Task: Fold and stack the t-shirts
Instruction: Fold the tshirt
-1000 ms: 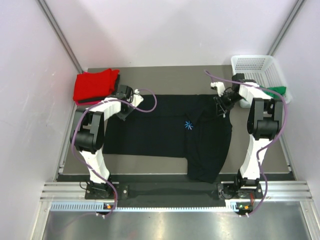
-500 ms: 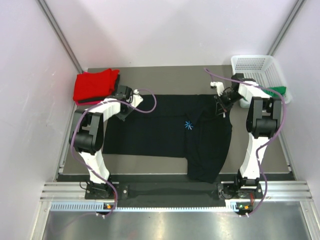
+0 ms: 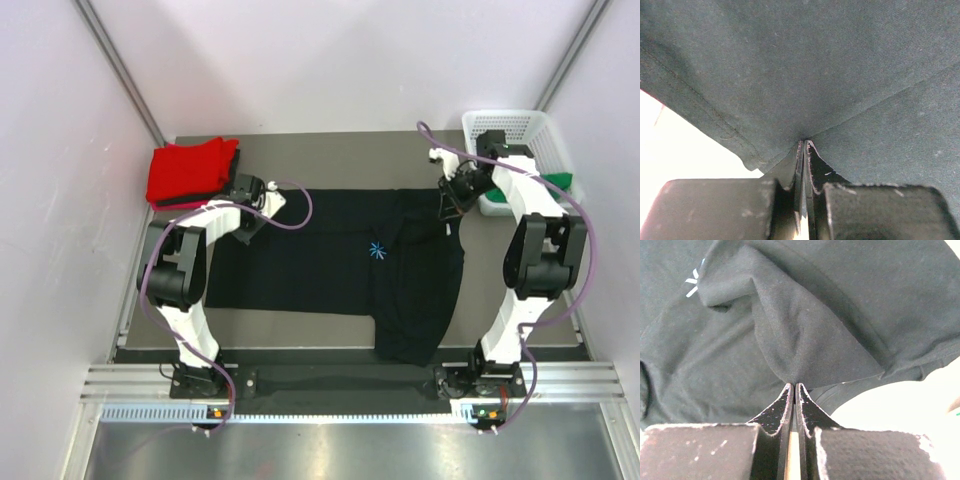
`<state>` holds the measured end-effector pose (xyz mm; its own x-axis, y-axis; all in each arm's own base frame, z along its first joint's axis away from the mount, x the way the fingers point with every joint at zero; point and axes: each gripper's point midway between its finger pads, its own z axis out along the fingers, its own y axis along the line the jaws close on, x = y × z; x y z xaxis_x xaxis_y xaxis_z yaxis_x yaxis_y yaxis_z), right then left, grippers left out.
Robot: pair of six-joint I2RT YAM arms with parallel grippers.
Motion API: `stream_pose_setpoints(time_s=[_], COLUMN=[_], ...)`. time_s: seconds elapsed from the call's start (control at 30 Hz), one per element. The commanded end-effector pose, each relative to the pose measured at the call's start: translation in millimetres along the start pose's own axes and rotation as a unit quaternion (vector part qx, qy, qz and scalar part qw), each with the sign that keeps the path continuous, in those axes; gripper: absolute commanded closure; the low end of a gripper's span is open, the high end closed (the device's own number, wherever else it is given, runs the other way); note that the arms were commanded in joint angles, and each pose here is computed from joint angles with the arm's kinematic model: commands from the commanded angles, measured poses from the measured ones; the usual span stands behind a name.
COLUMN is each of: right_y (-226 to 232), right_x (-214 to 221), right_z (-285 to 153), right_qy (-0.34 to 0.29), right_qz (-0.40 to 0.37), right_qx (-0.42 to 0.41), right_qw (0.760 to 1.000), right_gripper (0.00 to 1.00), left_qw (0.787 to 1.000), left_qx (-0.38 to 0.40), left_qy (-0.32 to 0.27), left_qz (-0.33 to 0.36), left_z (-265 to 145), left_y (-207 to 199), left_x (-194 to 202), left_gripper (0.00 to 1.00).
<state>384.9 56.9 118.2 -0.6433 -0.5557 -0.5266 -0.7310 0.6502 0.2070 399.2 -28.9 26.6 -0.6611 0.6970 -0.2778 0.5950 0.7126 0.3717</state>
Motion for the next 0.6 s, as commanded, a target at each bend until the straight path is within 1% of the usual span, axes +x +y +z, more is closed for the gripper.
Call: stream_pose_setpoints(time_s=[0.0, 0.3, 0.57], right_y=[16, 26, 44], right_x=[-2, 10, 18], right_z=[-17, -32, -43], right_qy=[-0.008, -0.004, 0.005], right_qz=[-0.006, 0.002, 0.013], right_qx=[-0.010, -0.001, -0.015], right_qw=[1.000, 1.000, 1.000], right_gripper=[1.00, 1.00, 1.00], left_qw=[0.998, 0.998, 0.997], left_qx=[-0.025, -0.027, -0.030], left_qy=[-0.047, -0.057, -0.064], left_qz=[-0.012, -0.016, -0.018], left_z=[-17, -18, -17], left_y=[15, 17, 20], left_x=[-21, -25, -30], left_gripper=[0.96, 0.97, 0.96])
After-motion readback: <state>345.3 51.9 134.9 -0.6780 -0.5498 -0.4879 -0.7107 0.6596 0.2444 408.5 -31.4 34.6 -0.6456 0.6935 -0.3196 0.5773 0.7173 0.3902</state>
